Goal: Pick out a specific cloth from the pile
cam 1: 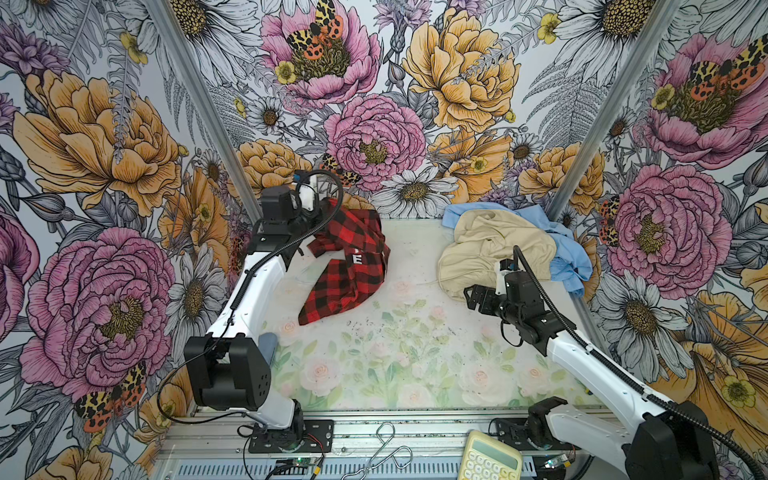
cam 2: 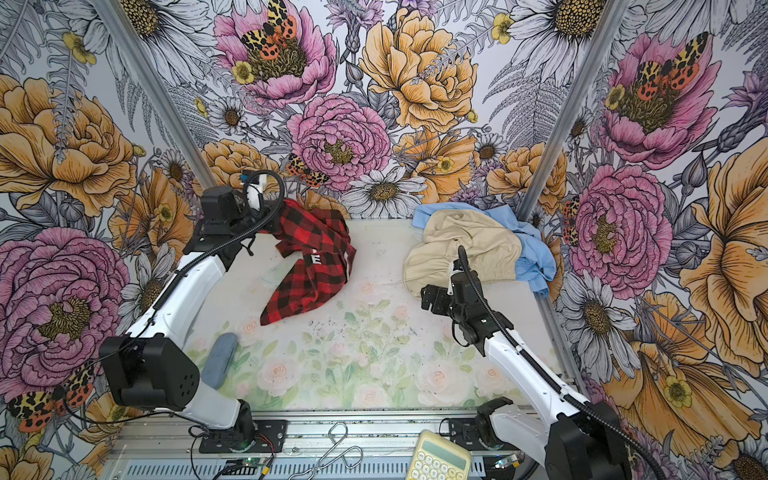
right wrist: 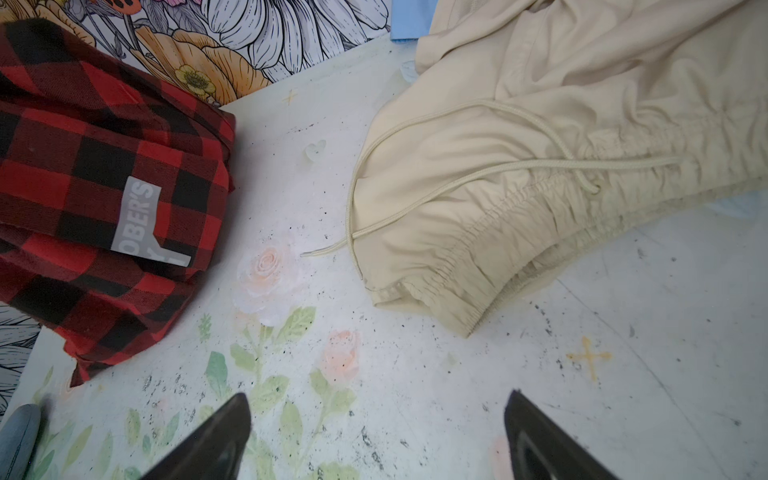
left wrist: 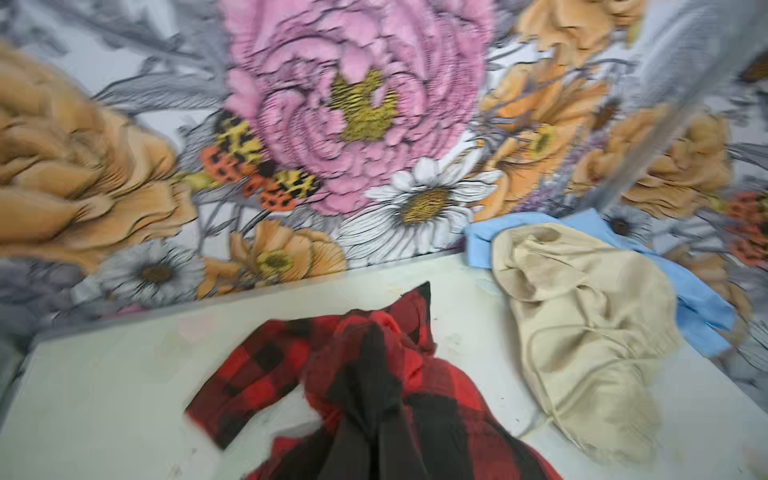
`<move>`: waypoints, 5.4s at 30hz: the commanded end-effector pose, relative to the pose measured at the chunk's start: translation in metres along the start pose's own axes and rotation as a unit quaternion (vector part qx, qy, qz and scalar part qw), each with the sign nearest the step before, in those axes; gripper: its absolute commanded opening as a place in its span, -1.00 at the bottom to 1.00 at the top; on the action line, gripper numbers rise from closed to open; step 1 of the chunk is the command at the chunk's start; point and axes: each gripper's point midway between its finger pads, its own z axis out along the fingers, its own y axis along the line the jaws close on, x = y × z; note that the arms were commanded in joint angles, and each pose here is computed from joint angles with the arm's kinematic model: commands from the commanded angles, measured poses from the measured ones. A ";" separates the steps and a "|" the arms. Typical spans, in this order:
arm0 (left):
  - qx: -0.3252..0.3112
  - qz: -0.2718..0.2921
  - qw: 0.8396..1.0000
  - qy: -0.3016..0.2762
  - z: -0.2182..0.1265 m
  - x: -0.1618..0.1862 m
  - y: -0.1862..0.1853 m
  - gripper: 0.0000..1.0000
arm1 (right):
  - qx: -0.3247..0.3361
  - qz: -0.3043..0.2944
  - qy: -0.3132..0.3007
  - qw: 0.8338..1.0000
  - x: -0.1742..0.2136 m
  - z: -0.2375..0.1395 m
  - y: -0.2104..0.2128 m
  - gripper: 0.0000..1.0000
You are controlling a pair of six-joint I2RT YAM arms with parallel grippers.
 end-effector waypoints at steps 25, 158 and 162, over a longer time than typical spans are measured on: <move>0.046 0.131 0.957 0.254 0.110 0.154 -0.061 -0.78 | -0.005 -0.007 0.007 1.000 -0.004 0.009 0.004 0.90; -0.092 0.125 0.903 0.401 0.147 0.259 0.009 0.98 | -0.072 -0.002 0.031 0.997 0.018 0.016 0.023 0.89; -0.091 0.125 0.883 0.444 0.148 0.295 0.020 0.85 | -0.067 -0.002 0.038 0.997 0.019 0.021 0.021 0.89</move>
